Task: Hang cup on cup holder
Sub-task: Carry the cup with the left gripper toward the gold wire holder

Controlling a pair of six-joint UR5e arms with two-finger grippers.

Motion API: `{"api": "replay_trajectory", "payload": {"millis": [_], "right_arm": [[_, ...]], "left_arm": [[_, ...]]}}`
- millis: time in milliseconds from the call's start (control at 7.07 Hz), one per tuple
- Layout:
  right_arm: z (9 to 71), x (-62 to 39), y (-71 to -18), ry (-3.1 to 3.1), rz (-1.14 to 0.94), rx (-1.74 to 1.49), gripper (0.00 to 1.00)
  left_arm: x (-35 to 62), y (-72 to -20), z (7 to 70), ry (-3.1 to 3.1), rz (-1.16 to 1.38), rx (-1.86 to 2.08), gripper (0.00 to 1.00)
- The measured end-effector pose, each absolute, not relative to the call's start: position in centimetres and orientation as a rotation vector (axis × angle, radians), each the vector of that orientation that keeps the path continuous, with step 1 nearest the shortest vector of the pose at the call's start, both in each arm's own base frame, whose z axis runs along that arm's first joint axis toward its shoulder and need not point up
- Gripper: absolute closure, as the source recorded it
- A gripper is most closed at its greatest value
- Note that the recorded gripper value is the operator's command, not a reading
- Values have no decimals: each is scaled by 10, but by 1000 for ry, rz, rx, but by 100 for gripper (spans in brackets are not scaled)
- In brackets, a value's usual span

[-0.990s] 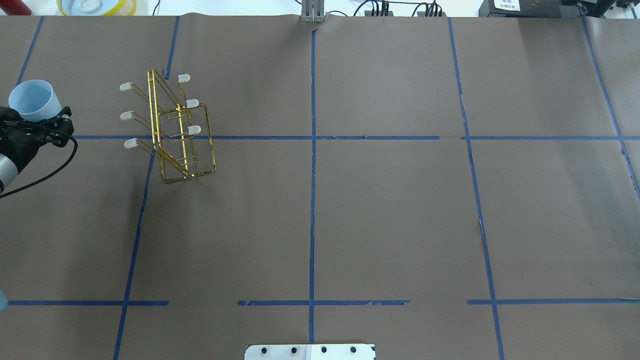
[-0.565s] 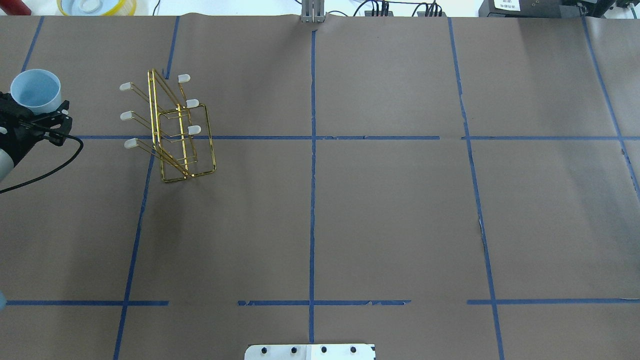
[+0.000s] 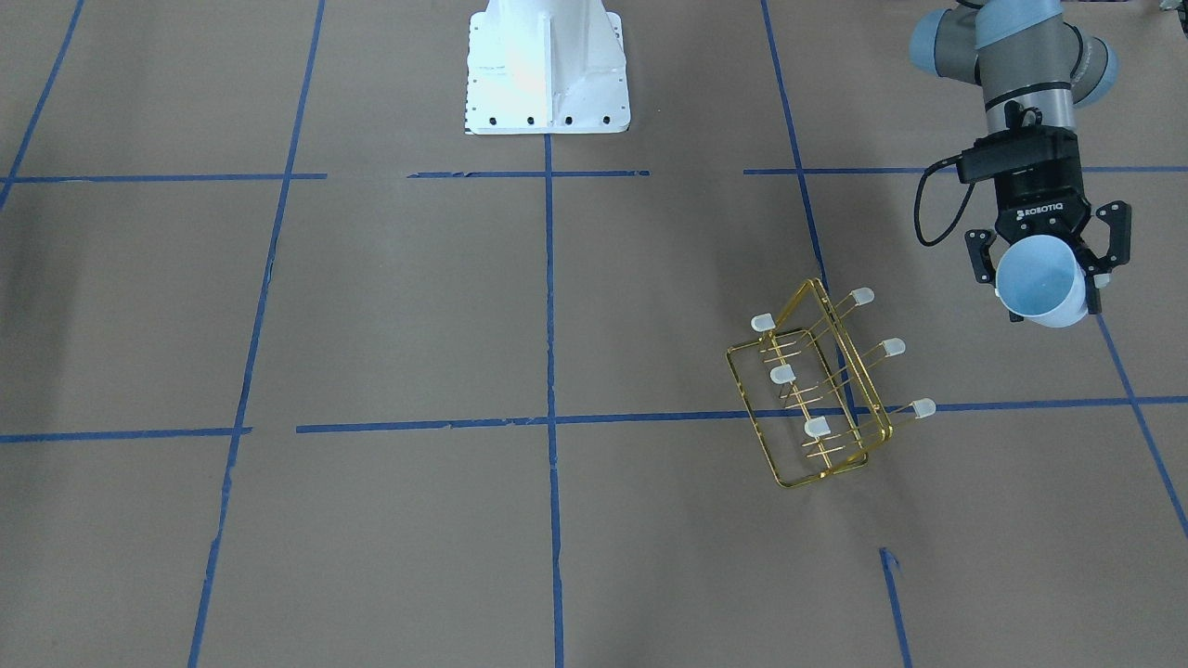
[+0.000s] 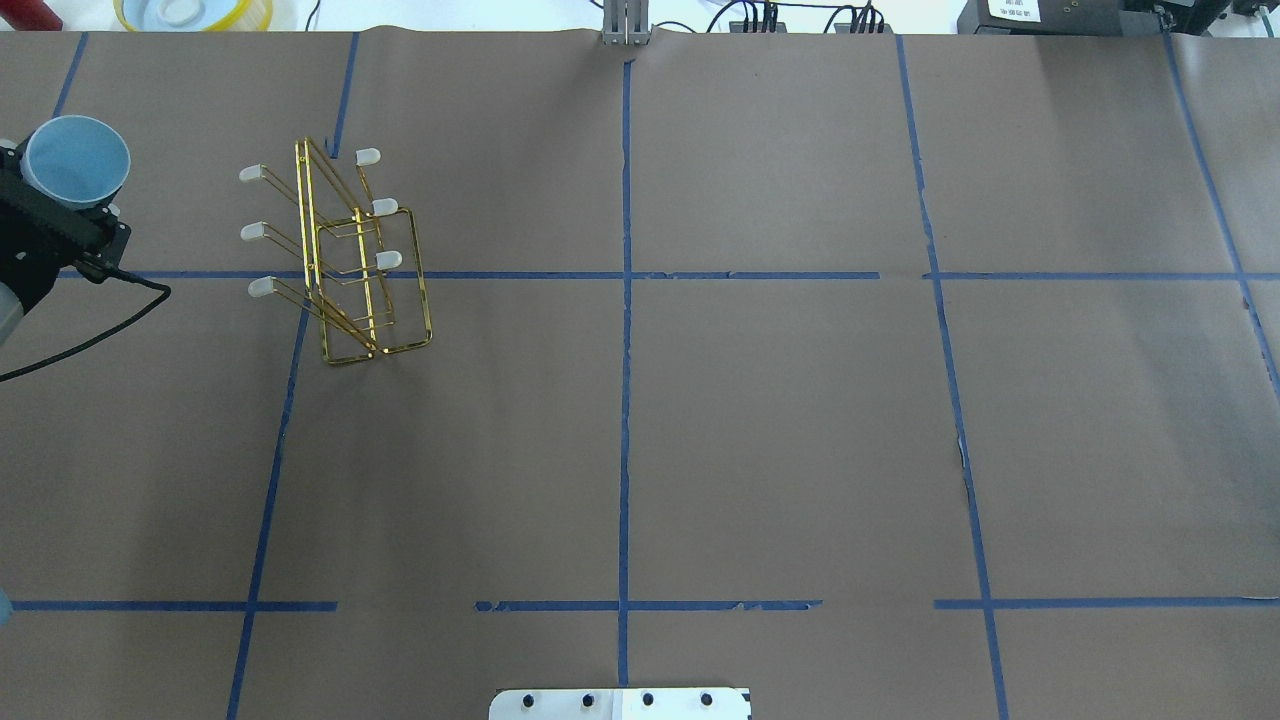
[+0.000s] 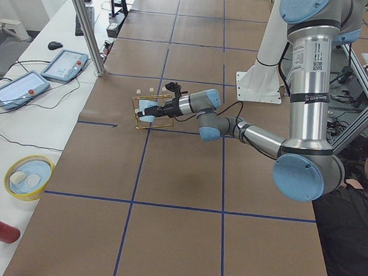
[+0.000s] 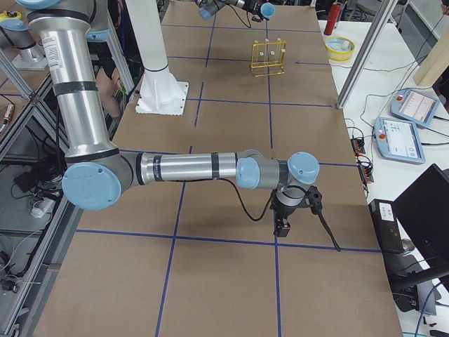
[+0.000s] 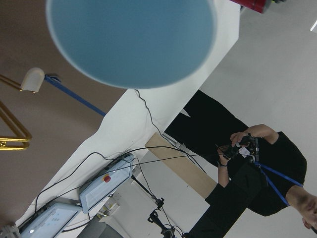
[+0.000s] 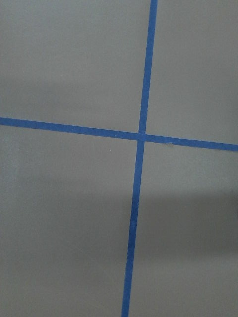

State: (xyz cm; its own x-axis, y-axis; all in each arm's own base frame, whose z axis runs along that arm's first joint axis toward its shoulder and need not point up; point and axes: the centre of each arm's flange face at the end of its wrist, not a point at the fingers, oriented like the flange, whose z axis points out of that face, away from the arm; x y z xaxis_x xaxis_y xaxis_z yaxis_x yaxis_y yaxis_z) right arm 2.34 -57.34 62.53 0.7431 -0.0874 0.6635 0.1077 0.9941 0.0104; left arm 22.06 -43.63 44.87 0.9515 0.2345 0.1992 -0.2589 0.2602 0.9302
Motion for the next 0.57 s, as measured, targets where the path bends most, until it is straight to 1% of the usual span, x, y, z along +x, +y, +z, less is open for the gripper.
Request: {"api": "replay_trajectory", "payload": {"millis": [565], "right_arm": [[625,23,-573,-725,-107,-29,0]], "left_arm": [[233,-416,427,-532,614,1231,79]]}}
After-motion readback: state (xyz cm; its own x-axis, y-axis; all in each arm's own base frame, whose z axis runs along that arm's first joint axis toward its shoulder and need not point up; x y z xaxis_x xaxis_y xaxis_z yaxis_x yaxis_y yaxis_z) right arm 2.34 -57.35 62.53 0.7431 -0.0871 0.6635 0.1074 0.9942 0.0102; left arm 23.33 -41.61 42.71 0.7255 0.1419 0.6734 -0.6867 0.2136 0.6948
